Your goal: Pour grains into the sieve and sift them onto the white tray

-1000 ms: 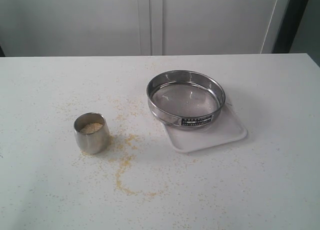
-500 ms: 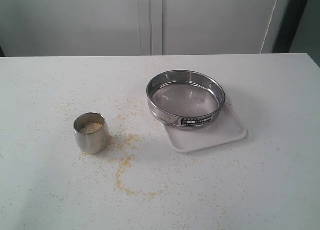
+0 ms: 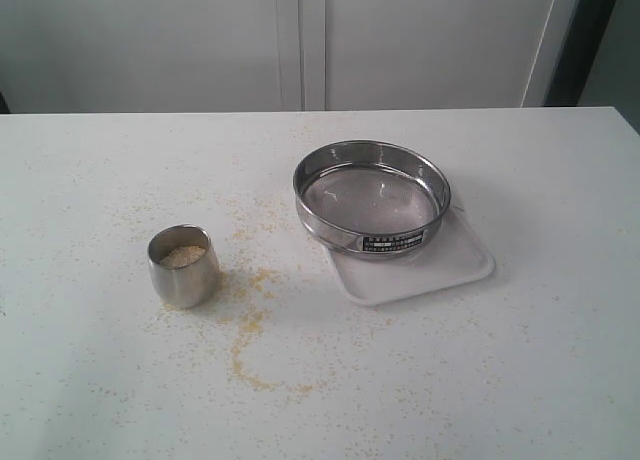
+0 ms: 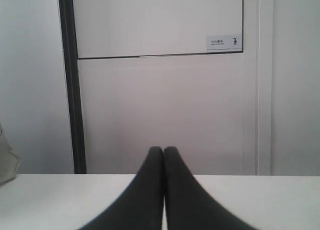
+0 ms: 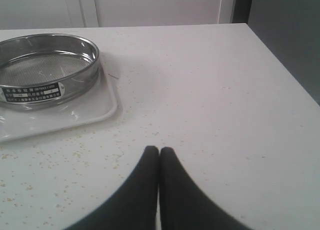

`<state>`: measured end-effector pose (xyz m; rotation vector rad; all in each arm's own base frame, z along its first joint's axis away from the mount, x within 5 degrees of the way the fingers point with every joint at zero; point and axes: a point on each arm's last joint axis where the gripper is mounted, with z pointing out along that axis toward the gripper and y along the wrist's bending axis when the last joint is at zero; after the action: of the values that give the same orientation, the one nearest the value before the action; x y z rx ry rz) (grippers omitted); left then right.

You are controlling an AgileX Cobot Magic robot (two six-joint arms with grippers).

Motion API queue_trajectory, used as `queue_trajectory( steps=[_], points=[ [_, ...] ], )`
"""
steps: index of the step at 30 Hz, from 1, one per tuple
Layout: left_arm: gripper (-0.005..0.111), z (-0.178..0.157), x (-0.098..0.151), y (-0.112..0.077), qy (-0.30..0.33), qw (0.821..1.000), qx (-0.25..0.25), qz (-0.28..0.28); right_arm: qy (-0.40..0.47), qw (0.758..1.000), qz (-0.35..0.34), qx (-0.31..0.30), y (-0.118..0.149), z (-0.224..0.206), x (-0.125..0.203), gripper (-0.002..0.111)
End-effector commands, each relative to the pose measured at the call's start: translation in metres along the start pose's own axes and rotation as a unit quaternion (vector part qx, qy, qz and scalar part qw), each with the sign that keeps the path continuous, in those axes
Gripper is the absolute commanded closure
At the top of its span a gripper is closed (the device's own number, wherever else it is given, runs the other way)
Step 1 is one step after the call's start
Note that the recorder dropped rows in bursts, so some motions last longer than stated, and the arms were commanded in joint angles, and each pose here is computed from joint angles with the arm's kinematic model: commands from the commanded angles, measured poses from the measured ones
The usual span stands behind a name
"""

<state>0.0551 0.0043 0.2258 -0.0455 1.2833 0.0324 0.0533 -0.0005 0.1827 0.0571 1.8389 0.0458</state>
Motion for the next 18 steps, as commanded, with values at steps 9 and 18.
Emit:
queue_trajectory(
  steps=[9,18],
  points=[
    [0.107,0.024,-0.003,-0.002,0.029,0.999,0.005,0.026,-0.007,1.000,-0.001,0.003,0.000,0.000,0.000,0.108],
    [0.107,0.044,0.015,-0.009,0.096,0.993,0.046,0.041,-0.007,1.000,-0.001,0.003,0.000,0.000,0.000,0.108]
  ],
)
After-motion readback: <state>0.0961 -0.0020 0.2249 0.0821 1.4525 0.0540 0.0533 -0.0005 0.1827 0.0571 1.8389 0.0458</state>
